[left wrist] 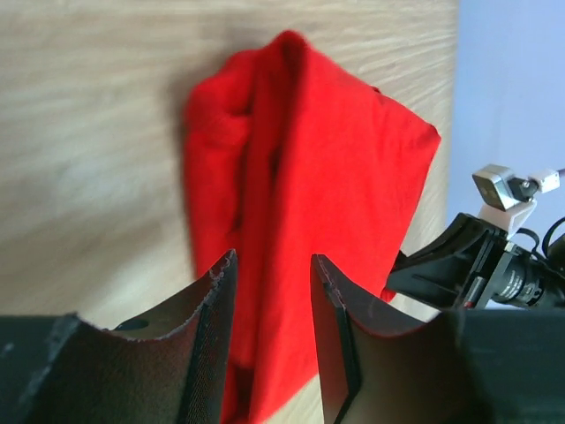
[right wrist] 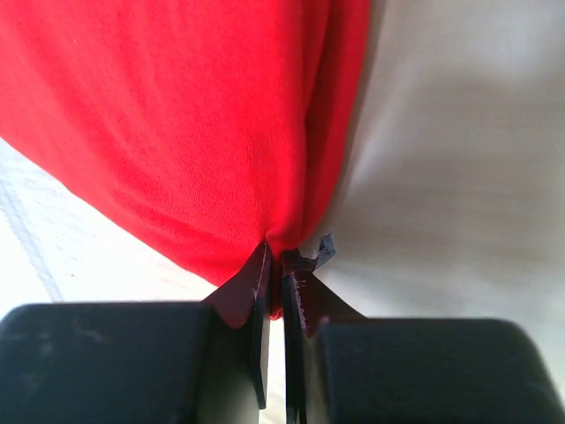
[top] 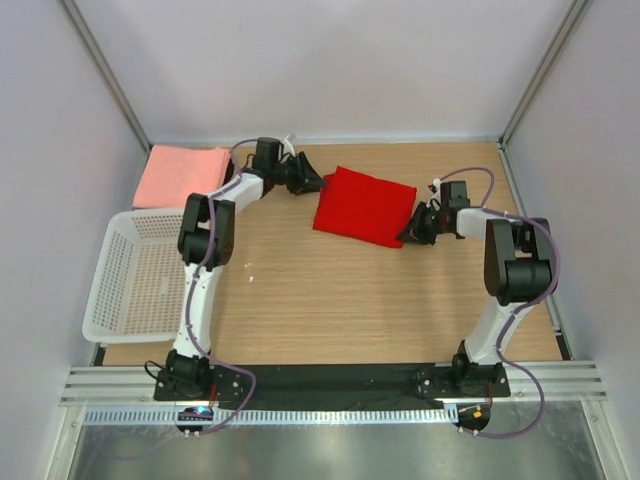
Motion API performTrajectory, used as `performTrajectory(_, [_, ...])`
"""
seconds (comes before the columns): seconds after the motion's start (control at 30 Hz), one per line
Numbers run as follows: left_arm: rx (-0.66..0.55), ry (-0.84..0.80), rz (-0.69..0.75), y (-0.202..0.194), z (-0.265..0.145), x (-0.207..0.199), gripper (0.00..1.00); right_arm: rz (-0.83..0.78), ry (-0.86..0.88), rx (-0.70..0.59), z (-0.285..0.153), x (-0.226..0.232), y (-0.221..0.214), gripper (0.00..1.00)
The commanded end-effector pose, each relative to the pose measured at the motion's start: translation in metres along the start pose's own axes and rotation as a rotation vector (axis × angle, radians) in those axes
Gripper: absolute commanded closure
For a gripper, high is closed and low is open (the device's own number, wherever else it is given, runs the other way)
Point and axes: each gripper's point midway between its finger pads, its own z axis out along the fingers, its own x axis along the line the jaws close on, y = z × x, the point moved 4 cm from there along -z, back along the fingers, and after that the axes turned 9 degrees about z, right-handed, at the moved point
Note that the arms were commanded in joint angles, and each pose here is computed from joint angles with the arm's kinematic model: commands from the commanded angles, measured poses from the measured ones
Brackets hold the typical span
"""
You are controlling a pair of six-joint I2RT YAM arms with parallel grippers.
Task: Fold and stack the t-shirts
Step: Fold the tshirt, then neatly place the folded tshirt to the corner
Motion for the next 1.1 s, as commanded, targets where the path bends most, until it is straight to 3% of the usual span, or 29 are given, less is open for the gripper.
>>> performTrajectory(0.0, [-0.152,-0.061,0.186,0.056,-0.063,-0.077,0.6,0.021,-0.012,-0.007,-0.011,0.002,-0.023,0.9])
performTrajectory(0.07, [-0.157,-0.058,0.218,0.053,-0.084,-0.095,0.59,0.02,-0.056,0.003,-0.019,-0.003,-0.045,0.9])
performTrajectory(0.2, [-0.154,-0.027,0.264,0.031,-0.104,-0.118,0.59,0.064,-0.181,0.021,-0.037,-0.023,-0.082,0.66])
performTrajectory(0.3, [-0.097,-0.026,0.276,0.003,-0.095,-0.126,0.59,0.074,-0.225,-0.027,-0.052,-0.027,-0.083,0.55])
performTrajectory(0.53, [0.072,0.095,0.266,-0.044,-0.06,-0.074,0.56,0.089,-0.189,-0.085,-0.062,-0.013,-0.049,0.39])
performTrajectory(0.67, [0.163,0.121,0.241,-0.068,-0.047,-0.049,0.56,0.089,-0.157,-0.11,-0.05,-0.01,-0.024,0.37])
performTrajectory(0.9, [0.241,0.229,0.218,-0.09,-0.043,-0.017,0.61,0.152,-0.137,-0.152,-0.041,-0.028,0.017,0.57])
performTrajectory(1.07, [0.284,0.341,0.215,-0.108,-0.036,0.0,0.8,0.16,-0.093,-0.161,-0.042,-0.028,0.039,0.61])
